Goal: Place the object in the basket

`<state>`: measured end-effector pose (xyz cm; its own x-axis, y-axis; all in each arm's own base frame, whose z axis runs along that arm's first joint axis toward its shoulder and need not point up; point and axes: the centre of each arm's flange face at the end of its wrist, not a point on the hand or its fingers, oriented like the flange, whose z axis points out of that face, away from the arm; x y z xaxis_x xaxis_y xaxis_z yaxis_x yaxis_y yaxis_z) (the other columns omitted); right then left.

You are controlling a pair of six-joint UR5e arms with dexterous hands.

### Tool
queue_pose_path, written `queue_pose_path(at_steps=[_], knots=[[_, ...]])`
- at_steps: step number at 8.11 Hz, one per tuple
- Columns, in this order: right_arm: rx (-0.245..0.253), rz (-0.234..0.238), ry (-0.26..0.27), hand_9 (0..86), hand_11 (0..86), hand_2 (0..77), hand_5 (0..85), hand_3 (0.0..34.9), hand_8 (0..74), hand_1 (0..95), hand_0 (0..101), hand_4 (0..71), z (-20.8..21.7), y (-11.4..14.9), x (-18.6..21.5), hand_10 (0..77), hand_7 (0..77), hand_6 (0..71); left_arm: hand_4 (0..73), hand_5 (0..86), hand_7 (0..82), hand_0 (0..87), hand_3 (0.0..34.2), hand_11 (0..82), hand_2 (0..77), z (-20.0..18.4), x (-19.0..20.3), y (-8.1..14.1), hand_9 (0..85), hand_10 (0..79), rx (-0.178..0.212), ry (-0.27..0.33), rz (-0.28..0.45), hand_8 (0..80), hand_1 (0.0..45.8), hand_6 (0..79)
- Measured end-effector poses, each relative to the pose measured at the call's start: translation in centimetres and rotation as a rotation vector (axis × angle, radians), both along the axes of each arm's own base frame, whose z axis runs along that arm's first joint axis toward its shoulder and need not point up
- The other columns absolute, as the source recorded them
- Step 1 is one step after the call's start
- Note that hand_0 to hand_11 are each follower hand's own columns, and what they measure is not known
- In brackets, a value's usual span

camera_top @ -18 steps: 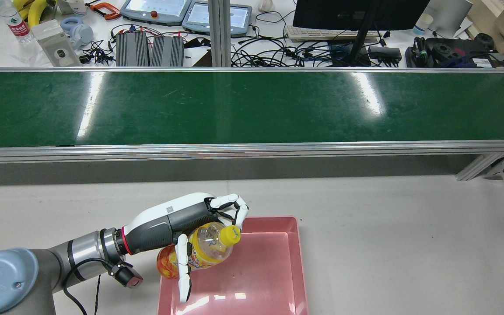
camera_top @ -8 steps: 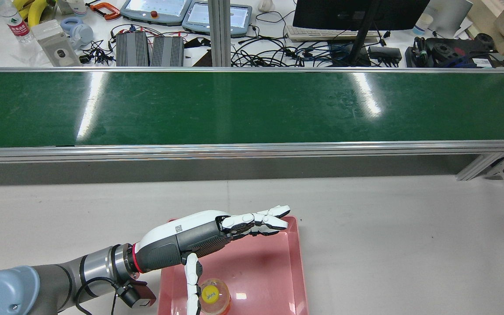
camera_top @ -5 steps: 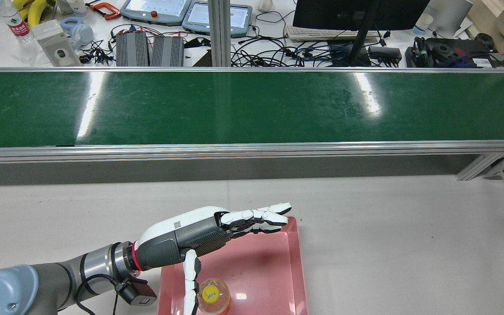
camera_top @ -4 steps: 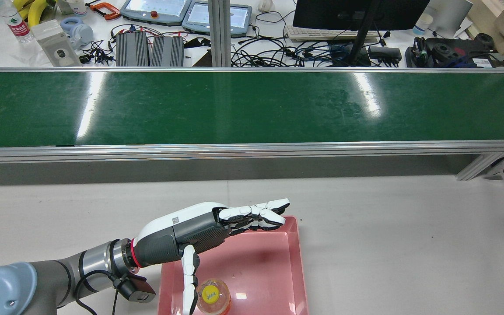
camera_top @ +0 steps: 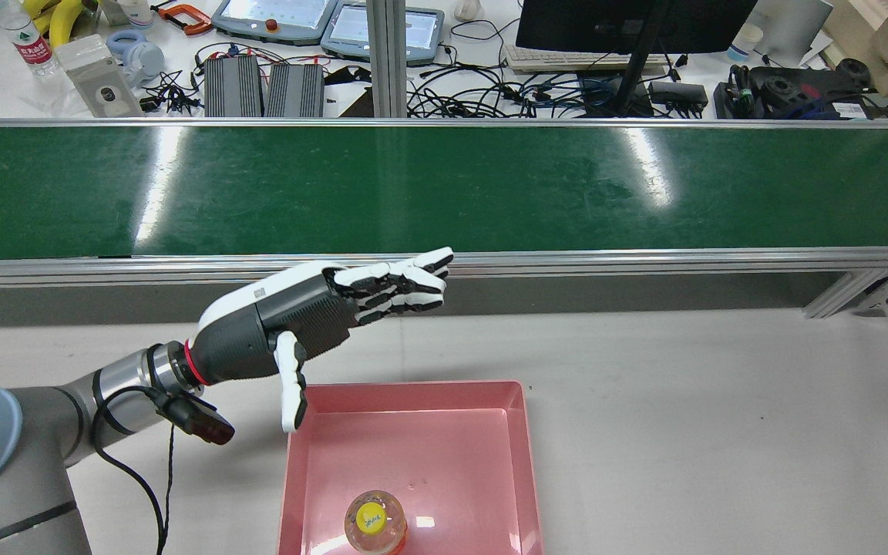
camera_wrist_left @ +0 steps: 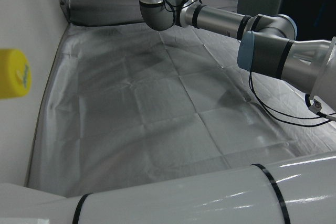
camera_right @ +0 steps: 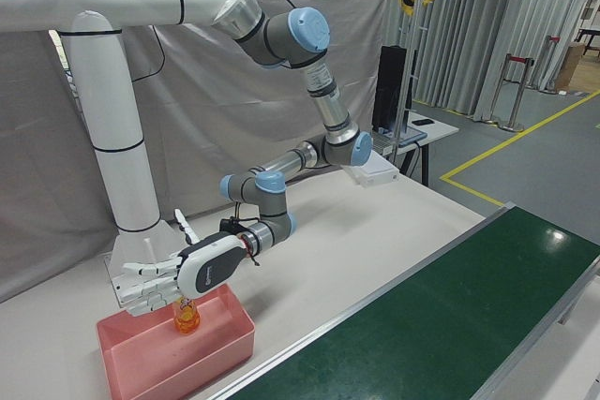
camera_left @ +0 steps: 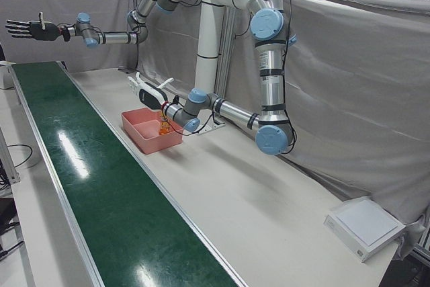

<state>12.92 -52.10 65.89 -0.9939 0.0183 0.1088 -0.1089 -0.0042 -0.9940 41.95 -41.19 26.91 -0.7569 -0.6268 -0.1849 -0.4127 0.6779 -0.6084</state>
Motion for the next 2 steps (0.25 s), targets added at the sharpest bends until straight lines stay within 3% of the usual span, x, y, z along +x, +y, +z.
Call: queue_pose_path(at_steps=[2], knots=[[0.000,0.000,0.000,0.0,0.0,0.5,0.0,0.4,0.0,0.0,0,0.0,0.0,0.0,0.0,0.0,0.5,0.0,18.0,21.8,5.4,56.3,1.5,12.5,0.0,0.9,-8.5,-7.1,7.1,7.6,-0.071,-0.045,-0.148,4.9,3.3,5.5]])
